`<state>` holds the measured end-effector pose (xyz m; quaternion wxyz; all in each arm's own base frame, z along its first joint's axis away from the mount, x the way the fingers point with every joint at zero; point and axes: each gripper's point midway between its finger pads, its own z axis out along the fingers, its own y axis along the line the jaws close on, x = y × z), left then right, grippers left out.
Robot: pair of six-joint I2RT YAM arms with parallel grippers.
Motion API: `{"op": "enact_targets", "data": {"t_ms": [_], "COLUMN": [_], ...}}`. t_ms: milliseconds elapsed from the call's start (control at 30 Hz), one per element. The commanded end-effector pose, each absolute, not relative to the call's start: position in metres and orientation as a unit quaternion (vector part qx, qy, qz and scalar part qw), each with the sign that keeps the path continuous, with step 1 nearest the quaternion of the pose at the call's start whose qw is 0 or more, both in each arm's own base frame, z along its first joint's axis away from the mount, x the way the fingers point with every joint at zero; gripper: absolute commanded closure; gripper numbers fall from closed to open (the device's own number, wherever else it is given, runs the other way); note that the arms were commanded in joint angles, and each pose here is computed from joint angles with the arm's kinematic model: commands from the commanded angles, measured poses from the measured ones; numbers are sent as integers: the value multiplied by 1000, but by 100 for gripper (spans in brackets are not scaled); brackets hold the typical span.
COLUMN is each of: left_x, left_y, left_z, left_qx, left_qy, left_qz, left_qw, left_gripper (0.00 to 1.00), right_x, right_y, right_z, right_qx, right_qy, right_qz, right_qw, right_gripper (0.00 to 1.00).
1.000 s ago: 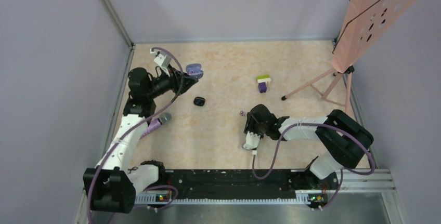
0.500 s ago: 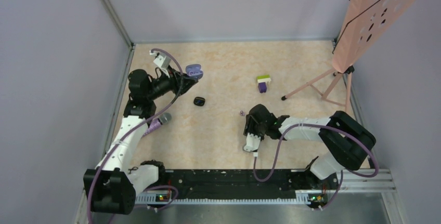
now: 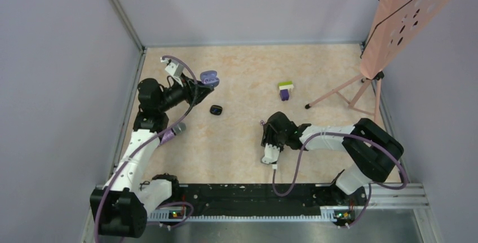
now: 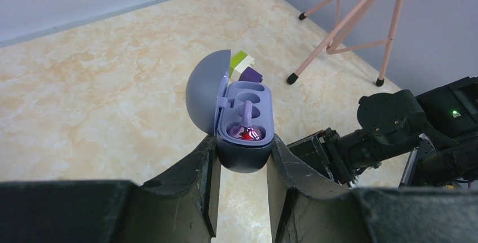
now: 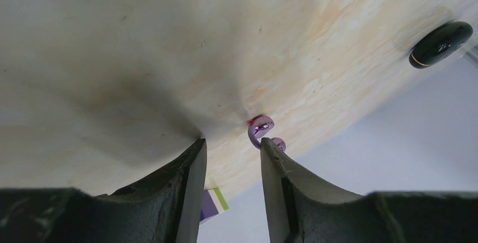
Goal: Insert the wireless bluetooth earbuds into the charging case
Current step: Pick up the earbud from the center of the board.
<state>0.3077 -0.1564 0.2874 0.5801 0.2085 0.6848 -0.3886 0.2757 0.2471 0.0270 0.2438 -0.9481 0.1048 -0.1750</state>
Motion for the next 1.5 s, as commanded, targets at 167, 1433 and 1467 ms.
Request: {"op": "enact_targets", "data": {"t_ms": [167,1433,1467], "left_x": [304,329,329], "left_y": [-151,-154,-155], "left_z": [297,293,293], "left_qx": [210,220,224], "left_qy": [667,689,688], "left_qz": [-377,-387,-389], "left_qw": [608,573,570], "left_gripper": [100,100,100], "right_x": [261,393,397], "right_y": [287,319,314], "right_z": [20,147,163], "right_qx": [-941,-723,-683], "right_qy": [-206,599,635], "right_qz": [-194,13,60], "right_qw": [187,344,356], "right_gripper": [59,100,100]}}
